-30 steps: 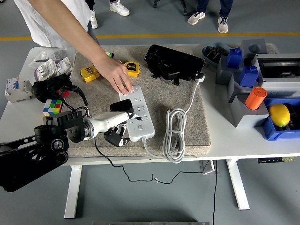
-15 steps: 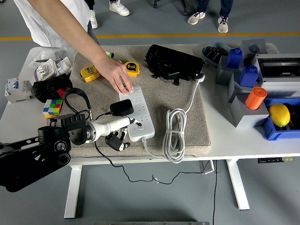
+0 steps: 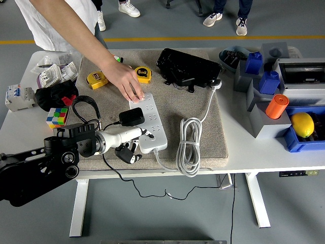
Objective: Put the plug near the board,insert it into the board,press the button,pull the plug out
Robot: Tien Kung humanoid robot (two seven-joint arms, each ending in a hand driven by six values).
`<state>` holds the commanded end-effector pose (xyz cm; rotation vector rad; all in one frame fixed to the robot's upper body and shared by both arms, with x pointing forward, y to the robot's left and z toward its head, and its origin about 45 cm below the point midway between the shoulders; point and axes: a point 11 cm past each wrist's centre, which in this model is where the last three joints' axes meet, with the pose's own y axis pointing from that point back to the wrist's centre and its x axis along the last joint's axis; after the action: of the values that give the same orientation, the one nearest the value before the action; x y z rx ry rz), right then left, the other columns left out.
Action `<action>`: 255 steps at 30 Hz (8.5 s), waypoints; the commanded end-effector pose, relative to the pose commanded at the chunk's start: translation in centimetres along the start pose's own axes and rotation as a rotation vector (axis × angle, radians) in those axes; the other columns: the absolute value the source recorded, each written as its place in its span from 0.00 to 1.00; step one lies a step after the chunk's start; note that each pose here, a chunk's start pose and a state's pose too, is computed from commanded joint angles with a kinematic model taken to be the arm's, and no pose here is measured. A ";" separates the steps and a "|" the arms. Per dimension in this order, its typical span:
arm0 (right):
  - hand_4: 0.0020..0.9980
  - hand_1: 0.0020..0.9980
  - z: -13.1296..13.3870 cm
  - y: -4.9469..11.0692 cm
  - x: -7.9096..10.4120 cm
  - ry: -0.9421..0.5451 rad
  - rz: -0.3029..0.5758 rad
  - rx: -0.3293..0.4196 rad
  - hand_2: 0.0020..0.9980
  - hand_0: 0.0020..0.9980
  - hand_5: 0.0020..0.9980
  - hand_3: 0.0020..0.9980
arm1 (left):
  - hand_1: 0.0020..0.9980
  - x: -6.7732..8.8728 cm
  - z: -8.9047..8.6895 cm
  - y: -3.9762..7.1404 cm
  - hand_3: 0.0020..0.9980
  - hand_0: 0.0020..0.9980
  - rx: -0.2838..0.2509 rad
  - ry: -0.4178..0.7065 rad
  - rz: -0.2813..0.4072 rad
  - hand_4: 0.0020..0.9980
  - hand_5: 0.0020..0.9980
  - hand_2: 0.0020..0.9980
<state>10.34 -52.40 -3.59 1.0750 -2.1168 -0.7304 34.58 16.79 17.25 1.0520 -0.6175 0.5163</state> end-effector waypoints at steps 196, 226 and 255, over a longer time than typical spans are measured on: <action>1.00 0.70 -0.1 0.0 -0.2 0.009 -0.006 0.001 0.68 0.70 0.52 0.57 | 0.12 0.8 -1.1 -0.9 0.83 0.04 -0.042 0.165 -0.007 0.74 0.00 0.22; 1.00 0.70 0.2 0.1 -0.2 0.003 -0.006 -0.002 0.68 0.70 0.51 0.57 | 0.12 0.6 -1.2 -0.9 0.82 0.04 -0.041 0.166 -0.013 0.74 0.00 0.23; 1.00 0.70 0.4 0.1 -0.4 -0.002 -0.007 -0.005 0.68 0.70 0.51 0.57 | 0.72 6.4 -1.7 0.8 0.75 0.68 -0.334 0.333 0.471 1.00 0.51 0.71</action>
<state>10.20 -51.95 -3.86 1.0804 -2.1125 -0.7403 39.10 19.28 21.54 0.4833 -0.6277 0.9415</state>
